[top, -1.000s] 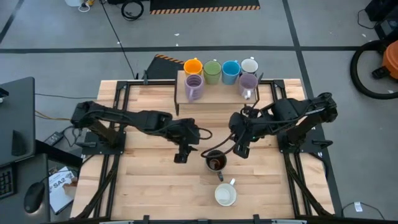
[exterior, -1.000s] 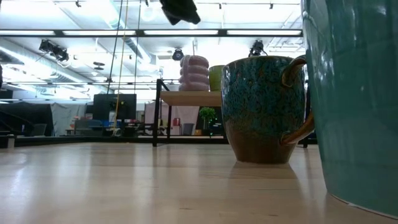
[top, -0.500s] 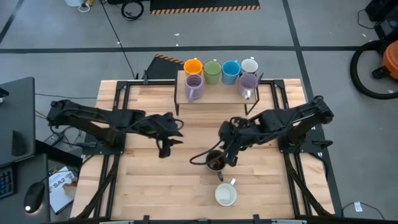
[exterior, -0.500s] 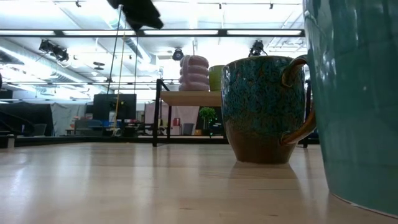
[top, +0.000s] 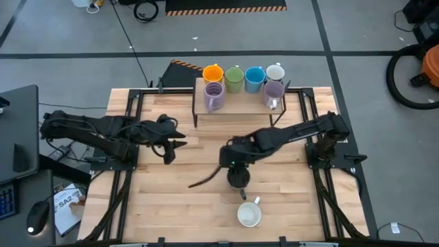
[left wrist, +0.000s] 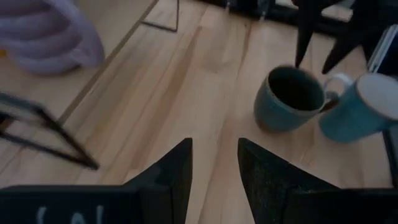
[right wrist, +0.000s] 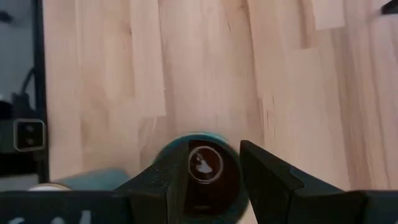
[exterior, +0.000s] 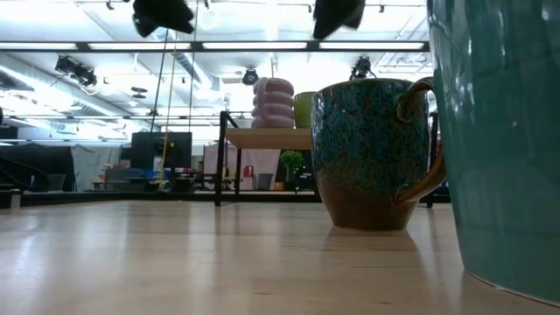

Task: Place coffee mugs
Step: Put the dark blue patterned mug on the shelf

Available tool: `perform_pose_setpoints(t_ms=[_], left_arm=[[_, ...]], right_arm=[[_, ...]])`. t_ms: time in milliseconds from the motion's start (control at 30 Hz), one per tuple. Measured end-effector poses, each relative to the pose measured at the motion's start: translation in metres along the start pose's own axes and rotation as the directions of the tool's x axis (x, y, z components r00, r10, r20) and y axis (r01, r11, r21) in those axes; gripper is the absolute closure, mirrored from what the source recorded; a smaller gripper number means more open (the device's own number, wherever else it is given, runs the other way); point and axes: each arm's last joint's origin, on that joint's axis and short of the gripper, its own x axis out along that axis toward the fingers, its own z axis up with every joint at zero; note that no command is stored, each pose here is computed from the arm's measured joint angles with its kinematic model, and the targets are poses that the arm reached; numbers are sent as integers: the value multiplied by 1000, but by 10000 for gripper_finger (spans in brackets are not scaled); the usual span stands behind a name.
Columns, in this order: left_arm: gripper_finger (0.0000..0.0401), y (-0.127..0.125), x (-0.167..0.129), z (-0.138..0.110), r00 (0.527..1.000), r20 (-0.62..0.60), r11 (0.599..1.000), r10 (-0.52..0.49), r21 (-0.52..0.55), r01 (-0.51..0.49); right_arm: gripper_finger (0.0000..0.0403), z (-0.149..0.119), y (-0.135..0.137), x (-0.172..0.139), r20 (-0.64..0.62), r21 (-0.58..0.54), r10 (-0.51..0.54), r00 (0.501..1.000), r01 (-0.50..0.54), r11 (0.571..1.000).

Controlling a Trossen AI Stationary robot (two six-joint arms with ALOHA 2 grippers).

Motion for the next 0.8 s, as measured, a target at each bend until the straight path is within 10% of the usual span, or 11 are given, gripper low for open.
perform_pose_setpoints(t_ms=[800], left_arm=[[267, 14, -22, -10, 992, -30, 993, 121, -9, -121]], right_arm=[[196, -8, -37, 53, -209, -252, 68, 976, -120, 960]])
